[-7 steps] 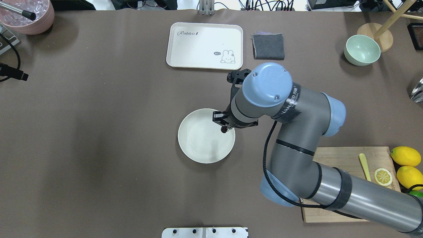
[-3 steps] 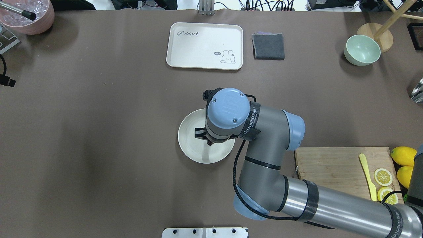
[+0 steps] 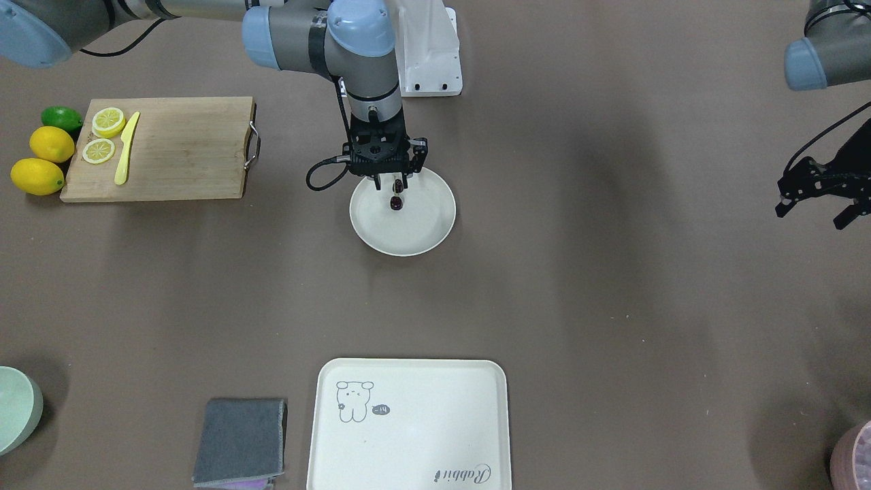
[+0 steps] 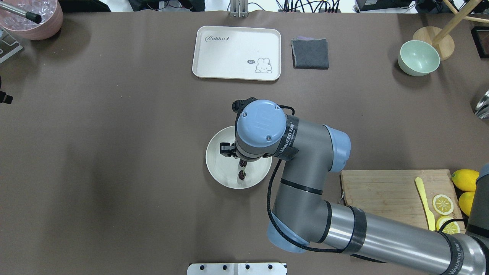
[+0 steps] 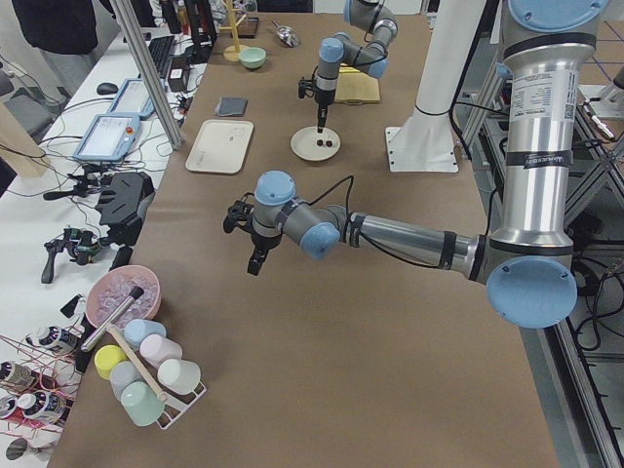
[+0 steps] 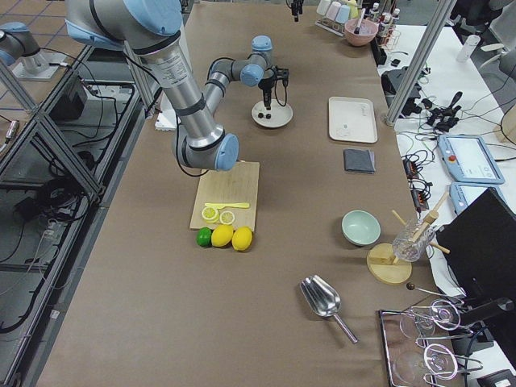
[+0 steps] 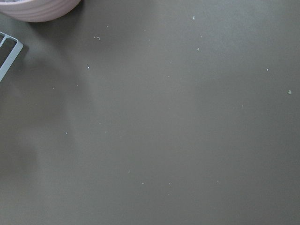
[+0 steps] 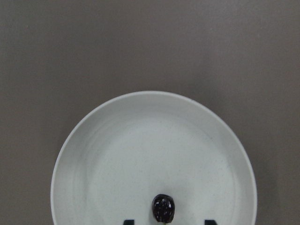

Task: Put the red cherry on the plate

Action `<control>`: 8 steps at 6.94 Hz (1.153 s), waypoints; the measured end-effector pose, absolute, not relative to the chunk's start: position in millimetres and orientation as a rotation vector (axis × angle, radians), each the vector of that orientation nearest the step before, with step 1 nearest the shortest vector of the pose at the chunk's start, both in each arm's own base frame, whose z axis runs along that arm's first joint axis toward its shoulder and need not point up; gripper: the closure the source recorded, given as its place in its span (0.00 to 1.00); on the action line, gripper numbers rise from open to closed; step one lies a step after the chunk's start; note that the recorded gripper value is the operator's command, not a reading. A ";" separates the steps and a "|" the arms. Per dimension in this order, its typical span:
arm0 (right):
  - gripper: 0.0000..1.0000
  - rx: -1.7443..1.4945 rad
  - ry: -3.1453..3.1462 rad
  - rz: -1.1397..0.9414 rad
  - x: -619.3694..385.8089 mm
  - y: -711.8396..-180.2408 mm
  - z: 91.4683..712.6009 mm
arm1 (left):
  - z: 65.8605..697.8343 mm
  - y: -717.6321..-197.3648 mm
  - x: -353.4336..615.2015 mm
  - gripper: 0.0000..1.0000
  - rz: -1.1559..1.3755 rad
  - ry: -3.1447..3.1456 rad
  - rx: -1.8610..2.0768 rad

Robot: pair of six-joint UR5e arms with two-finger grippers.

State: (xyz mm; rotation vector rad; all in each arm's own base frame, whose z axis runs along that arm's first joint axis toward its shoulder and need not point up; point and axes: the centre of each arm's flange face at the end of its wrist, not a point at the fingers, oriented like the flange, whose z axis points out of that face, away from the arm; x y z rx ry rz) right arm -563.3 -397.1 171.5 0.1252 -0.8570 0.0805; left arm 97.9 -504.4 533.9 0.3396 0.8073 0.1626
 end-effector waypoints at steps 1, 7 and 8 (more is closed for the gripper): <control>0.00 0.118 -0.855 0.112 -534.6 -420.3 172.3 | 533.9 -504.4 94.7 0.02 0.158 0.809 0.340; 0.00 0.082 -0.754 -0.122 -156.8 -543.4 425.1 | 565.9 -501.7 -31.7 0.02 0.169 0.732 0.307; 0.00 0.079 -0.749 -0.117 -91.3 -533.7 471.2 | 572.4 -498.9 -47.6 0.02 0.162 0.722 0.285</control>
